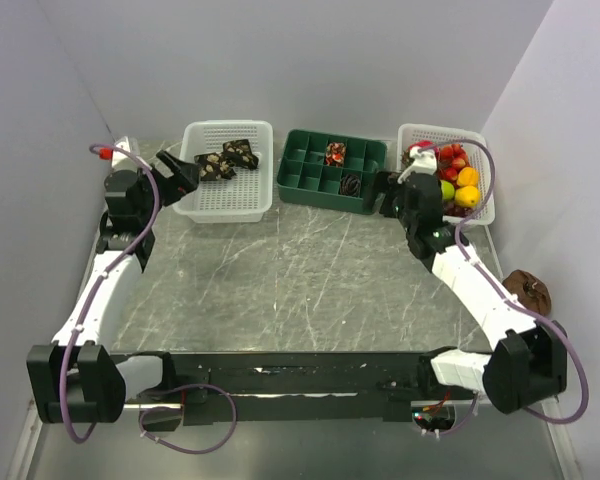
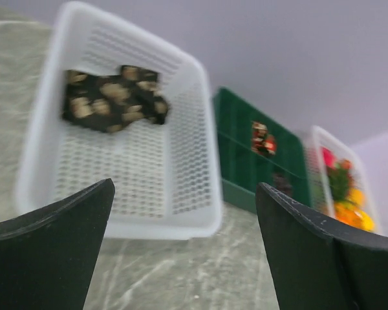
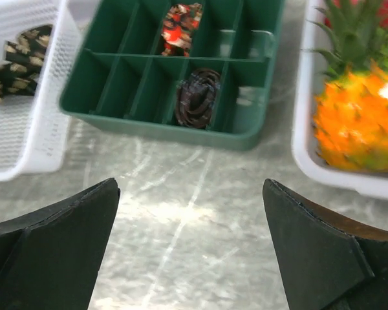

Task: Roll the ties
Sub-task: Pick up the tie from the bin.

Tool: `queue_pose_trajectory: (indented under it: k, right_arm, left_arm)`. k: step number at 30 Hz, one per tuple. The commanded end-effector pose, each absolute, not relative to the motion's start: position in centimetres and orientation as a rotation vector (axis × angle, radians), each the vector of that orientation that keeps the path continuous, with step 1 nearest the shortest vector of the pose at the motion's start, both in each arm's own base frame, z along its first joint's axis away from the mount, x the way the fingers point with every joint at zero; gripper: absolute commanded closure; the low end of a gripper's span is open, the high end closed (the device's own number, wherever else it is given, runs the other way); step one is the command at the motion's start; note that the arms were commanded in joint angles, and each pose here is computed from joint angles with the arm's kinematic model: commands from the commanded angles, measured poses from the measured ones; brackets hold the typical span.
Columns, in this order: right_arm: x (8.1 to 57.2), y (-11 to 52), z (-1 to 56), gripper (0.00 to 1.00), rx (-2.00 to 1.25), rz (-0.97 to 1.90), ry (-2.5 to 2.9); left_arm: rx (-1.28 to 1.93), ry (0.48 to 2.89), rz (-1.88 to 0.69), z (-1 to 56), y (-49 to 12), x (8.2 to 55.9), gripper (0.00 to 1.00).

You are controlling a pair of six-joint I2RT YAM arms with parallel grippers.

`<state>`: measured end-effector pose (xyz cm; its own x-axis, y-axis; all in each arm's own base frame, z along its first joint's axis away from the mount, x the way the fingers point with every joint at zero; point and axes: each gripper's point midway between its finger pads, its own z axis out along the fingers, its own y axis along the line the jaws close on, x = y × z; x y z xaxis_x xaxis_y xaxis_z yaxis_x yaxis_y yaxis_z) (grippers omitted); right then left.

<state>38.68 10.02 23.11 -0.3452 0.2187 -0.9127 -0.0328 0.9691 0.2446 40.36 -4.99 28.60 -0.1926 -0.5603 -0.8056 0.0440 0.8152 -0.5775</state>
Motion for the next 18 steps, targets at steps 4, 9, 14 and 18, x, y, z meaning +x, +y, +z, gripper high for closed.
queue_pose_trajectory:
  k: [4, 9, 14, 18]
  right_arm:
    - [42.5, 12.9, 27.1, 0.01, 0.104, 0.361, 1.970]
    - [42.7, 14.4, 24.9, 0.01, 0.100, 0.448, 2.021]
    - [41.4, 15.0, 24.1, 0.01, 0.088, 0.502, 2.034]
    - [40.2, 14.9, 23.5, 0.01, 0.092, 0.519, 2.047]
  left_arm:
    - [-0.291, 1.744, -0.711, 27.4, -7.8, 40.7, 0.04]
    - [-0.423, 1.921, -0.552, 24.0, -6.0, 43.9, 0.04]
    - [-0.442, 2.035, -0.404, 23.5, -6.0, 47.3, 0.04]
    - [-0.377, 2.132, -0.230, 21.2, -8.6, 51.0, 0.04]
